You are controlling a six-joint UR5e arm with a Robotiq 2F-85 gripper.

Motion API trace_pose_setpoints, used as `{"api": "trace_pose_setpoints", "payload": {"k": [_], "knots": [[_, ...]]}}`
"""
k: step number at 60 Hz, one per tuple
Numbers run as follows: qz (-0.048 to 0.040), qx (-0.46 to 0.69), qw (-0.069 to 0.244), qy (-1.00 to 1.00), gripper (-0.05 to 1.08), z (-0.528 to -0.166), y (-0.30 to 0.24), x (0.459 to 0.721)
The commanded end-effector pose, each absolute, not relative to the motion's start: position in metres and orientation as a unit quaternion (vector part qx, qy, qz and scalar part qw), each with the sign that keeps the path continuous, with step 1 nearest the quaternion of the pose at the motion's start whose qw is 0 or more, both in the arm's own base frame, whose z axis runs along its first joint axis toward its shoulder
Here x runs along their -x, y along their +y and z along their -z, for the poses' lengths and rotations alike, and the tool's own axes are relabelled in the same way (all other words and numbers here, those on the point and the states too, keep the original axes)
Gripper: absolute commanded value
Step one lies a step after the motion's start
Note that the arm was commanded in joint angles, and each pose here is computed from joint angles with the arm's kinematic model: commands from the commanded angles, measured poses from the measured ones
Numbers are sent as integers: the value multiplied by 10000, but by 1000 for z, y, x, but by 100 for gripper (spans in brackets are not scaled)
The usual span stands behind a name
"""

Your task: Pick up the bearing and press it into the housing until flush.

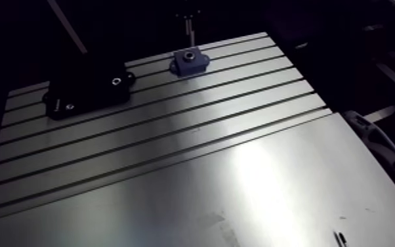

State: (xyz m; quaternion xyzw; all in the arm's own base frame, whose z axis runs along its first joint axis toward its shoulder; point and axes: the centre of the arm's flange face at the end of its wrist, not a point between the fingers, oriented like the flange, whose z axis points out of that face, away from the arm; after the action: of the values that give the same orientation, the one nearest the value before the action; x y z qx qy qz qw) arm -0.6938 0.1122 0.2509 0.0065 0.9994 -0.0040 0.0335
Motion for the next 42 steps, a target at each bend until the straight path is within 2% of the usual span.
{"api": "trace_pose_setpoints", "payload": {"k": [1, 10, 42], "knots": [[38, -39, 389, 9992, 108, -243, 111, 692], [50, -31, 425, 9991, 108, -227, 110, 690], [58, -17, 423, 9991, 108, -211, 110, 691]]}}
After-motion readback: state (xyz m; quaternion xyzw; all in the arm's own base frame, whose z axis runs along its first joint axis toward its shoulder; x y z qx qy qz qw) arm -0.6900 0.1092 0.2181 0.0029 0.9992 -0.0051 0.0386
